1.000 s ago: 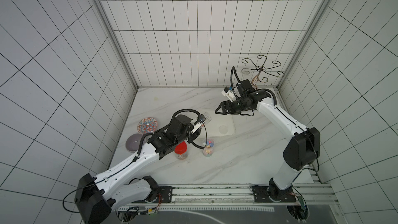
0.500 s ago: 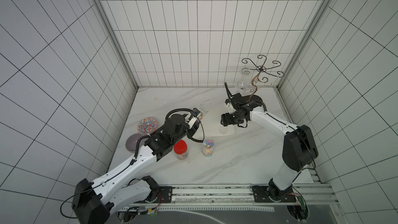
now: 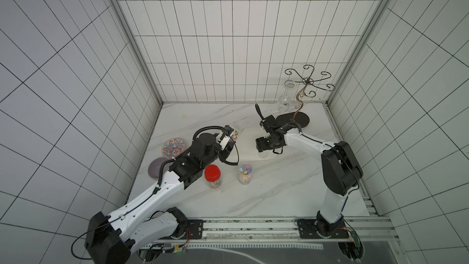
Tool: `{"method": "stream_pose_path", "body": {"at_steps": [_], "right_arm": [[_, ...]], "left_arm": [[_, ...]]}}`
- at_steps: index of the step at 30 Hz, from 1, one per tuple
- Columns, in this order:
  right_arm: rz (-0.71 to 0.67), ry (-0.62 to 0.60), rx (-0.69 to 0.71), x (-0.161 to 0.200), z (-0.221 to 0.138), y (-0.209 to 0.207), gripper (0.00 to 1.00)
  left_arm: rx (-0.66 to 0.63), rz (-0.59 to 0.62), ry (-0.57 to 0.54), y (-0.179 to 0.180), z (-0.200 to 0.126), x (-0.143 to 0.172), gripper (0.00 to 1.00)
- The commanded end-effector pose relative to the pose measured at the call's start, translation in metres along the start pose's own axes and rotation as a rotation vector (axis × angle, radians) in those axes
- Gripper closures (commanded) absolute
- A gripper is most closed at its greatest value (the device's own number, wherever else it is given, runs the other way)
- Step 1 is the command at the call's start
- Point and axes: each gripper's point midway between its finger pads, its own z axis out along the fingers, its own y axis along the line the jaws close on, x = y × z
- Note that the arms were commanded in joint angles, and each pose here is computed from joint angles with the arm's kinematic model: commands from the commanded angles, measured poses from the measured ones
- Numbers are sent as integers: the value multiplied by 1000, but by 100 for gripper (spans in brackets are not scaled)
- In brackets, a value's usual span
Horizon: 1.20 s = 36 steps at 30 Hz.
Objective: Pour the candies out of the jar
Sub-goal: Pick up the lid from the tray.
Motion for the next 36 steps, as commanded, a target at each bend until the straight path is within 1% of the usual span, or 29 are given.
{"method": "stream_pose_path", "body": {"at_steps": [1,9,18,22,29,32,36], "right_arm": [[2,62,39,24,18,-7,21],[-8,91,46,33,32,-6,22],[-18,112,41,37,45,-3,27],[-25,111,45,36,46,-3,32],[-33,107,44,34,42,-2,42],[-32,97,39,30,33,0,44],[-30,60,39,21,12,0,45]], "left_arm": [[2,-21,-73,3,-5,-18,55],[9,-25,-70,2,-4,-17,54],[11,-28,-67,3,-3,-16,54],[9,-29,-67,4,-3,-16,54],[9,-33,-64,5,-2,-16,54],[10,-33,-65,5,-2,-16,54],[14,-35,-68,5,-3,-17,54]]}}
